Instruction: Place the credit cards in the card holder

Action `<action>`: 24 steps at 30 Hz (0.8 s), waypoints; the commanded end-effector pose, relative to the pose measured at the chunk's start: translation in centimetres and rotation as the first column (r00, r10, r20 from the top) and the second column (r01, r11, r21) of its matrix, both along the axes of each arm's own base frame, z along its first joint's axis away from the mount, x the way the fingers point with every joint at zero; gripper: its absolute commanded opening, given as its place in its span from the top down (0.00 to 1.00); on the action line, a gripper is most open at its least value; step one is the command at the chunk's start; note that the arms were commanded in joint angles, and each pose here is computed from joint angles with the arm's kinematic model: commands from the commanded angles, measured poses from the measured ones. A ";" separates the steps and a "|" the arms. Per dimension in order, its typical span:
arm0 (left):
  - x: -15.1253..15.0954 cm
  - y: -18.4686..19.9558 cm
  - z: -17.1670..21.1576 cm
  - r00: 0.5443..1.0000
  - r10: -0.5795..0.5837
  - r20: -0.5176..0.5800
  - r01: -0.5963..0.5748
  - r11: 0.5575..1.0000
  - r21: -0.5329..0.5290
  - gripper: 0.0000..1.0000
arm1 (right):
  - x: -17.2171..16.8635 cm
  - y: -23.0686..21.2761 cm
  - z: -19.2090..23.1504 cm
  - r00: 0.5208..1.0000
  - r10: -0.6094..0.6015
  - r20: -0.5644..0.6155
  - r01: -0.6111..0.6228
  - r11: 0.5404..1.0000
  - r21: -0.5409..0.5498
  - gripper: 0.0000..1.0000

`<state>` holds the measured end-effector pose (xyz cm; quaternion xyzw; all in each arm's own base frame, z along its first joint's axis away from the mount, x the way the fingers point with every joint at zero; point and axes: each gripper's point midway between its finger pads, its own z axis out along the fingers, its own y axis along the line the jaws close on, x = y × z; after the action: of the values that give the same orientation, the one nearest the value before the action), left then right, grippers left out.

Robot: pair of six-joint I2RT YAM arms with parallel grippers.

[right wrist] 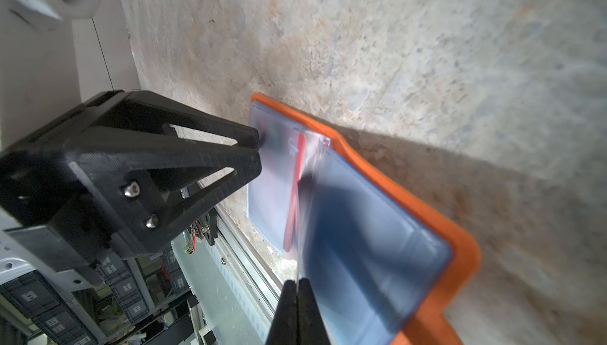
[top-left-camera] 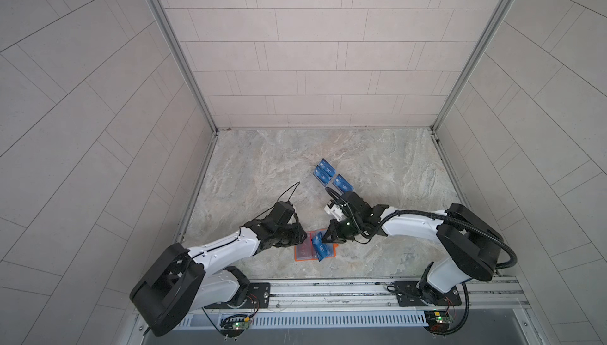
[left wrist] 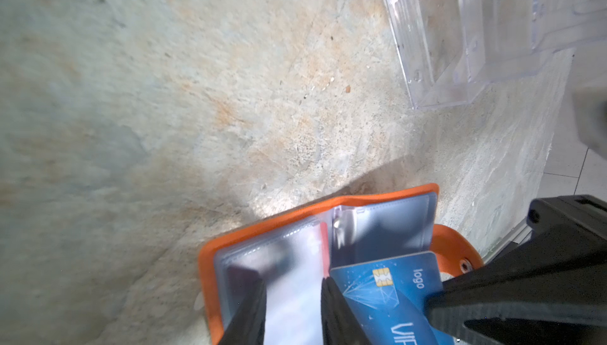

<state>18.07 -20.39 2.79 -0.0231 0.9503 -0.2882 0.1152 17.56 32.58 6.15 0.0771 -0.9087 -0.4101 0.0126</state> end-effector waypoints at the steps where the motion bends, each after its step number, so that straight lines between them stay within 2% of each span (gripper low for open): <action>1: -0.7 0.7 -1.1 1.000 -0.001 -0.020 0.002 0.999 0.039 0.67 | -0.3 0.3 0.1 1.000 0.006 -0.011 -0.006 1.000 0.013 1.00; 24: -0.8 0.8 -0.9 1.000 0.001 -0.021 0.000 0.999 0.041 0.67 | -0.4 0.1 -0.3 1.000 0.011 -0.016 -0.011 0.999 -0.030 1.00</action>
<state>18.06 -20.41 2.78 -0.0225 0.9502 -0.2883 0.1162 17.22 32.88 5.74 0.0803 -0.9086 -0.4091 0.0233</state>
